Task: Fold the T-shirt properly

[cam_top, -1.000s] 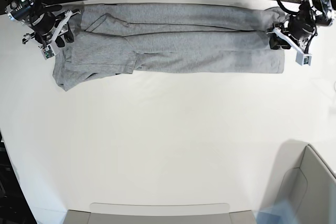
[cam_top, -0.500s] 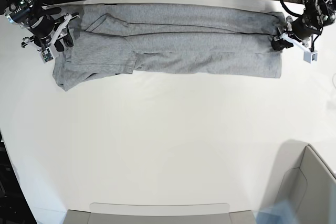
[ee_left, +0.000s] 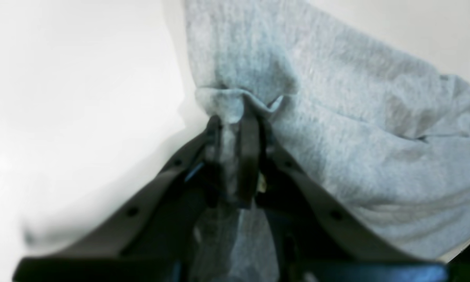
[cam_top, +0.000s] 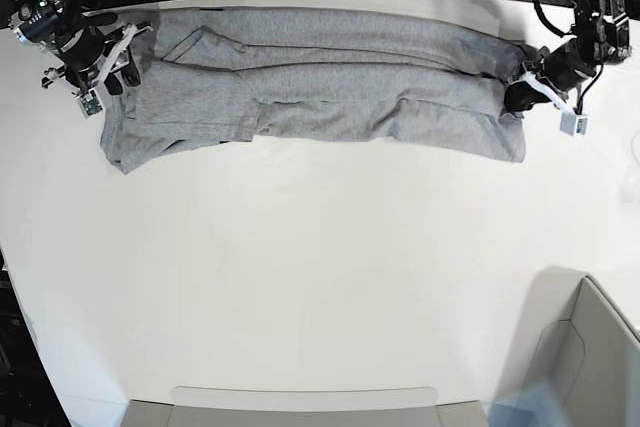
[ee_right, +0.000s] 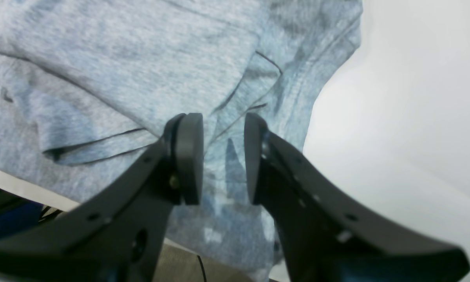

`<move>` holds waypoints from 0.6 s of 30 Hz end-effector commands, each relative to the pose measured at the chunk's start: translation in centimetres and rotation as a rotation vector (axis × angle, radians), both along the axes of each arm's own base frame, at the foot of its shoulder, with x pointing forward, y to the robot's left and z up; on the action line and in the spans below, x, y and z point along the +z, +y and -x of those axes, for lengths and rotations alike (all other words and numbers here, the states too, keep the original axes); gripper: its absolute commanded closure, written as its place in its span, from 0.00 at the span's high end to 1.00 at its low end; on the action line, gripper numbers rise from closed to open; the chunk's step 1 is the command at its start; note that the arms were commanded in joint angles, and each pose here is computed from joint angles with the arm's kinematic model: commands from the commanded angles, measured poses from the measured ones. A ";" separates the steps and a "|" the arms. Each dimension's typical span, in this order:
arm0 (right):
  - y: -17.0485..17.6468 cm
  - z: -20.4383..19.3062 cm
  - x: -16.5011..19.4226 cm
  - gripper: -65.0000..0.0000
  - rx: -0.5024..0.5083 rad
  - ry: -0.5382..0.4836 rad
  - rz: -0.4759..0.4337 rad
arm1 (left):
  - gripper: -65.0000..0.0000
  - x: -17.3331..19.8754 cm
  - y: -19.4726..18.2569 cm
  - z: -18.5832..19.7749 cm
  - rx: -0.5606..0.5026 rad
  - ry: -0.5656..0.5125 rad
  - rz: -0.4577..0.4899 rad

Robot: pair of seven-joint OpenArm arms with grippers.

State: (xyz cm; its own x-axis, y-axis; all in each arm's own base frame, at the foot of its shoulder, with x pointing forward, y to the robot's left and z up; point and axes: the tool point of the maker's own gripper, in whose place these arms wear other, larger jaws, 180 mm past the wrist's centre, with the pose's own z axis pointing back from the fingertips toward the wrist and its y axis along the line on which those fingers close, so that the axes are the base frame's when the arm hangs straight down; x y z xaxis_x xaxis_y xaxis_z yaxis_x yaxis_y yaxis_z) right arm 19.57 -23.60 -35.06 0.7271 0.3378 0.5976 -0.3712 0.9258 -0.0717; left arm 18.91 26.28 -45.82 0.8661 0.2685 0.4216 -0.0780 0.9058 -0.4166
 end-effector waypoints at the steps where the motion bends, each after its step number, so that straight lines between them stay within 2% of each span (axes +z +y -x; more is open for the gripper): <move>1: -0.2 -0.6 0.9 0.28 0.007 -0.034 0.007 | 0.00 -2.3 1.3 3.7 -0.068 0.165 -0.098; 3: -0.2 -0.6 0.9 0.28 0.007 -0.034 0.005 | 0.00 -1.2 3.2 3.1 -0.041 0.115 -0.107; 6: -0.1 -0.6 0.9 0.28 0.006 -0.034 0.004 | 0.00 0.3 7.8 2.8 0.092 0.069 -0.133; 8: -0.1 -0.6 0.9 0.28 0.006 -0.034 0.004 | 0.00 1.2 9.8 2.8 0.136 0.041 -0.151; 13: -0.1 -0.6 0.9 0.28 0.007 -0.036 0.004 | 0.00 3.4 12.2 2.8 0.120 0.021 -0.189; 18: -0.1 -0.5 0.9 0.28 0.006 -0.034 0.003 | 0.00 5.8 12.3 1.3 0.090 -0.046 -0.232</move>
